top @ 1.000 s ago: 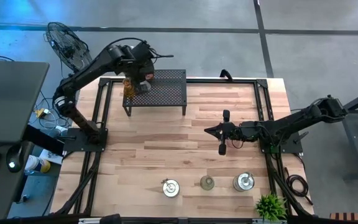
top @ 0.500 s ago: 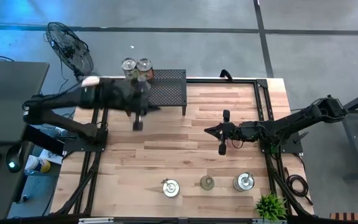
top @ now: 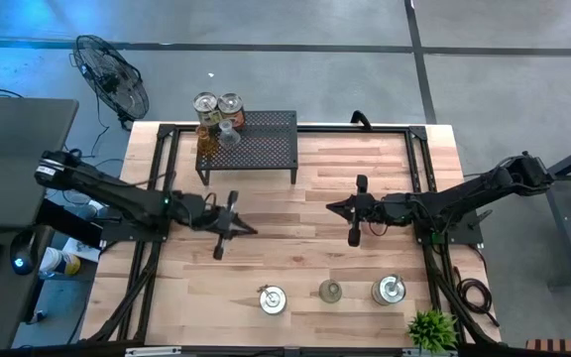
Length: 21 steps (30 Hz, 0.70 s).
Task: Pick & Place candle stick holders
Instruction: Put the red scented candle on the shelf
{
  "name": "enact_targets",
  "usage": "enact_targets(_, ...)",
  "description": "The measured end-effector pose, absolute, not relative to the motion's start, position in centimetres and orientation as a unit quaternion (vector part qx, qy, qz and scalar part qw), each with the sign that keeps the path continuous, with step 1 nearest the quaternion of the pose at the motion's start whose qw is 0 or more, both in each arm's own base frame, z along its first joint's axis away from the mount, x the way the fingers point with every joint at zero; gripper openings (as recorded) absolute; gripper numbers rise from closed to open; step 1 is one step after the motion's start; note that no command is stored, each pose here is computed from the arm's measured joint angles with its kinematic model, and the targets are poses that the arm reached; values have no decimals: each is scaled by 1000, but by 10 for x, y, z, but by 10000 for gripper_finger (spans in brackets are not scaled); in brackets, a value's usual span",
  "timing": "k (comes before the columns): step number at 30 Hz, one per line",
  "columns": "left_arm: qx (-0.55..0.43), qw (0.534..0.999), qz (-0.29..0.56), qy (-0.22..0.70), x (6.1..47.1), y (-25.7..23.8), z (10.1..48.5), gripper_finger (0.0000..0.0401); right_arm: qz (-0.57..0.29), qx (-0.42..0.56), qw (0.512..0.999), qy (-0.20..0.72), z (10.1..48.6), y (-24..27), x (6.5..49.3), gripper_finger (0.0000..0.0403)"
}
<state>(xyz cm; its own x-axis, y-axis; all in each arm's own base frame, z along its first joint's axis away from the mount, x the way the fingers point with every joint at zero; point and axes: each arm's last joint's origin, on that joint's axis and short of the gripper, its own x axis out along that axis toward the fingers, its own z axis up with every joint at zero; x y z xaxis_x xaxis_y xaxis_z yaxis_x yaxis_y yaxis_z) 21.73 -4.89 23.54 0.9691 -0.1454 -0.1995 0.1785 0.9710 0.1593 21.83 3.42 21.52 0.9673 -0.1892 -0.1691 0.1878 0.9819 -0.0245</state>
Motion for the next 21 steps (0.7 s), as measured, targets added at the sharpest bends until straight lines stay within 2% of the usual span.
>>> enact_targets(3,64,989,-102,84,217,-59,229,0,-109,-3,990,93,213,34,218,0)
enact_targets(7,26,982,-148,117,221,-86,224,0,-121,0,988,96,213,35,217,0)
enact_targets(11,2,974,-153,168,232,-115,233,12,-120,0,988,96,213,35,217,0)
enact_targets(17,-67,951,-133,270,264,-148,235,82,-115,1,989,96,213,36,217,0)
enact_targets(21,-74,936,-88,334,289,-158,229,132,-114,1,989,96,213,36,217,0)
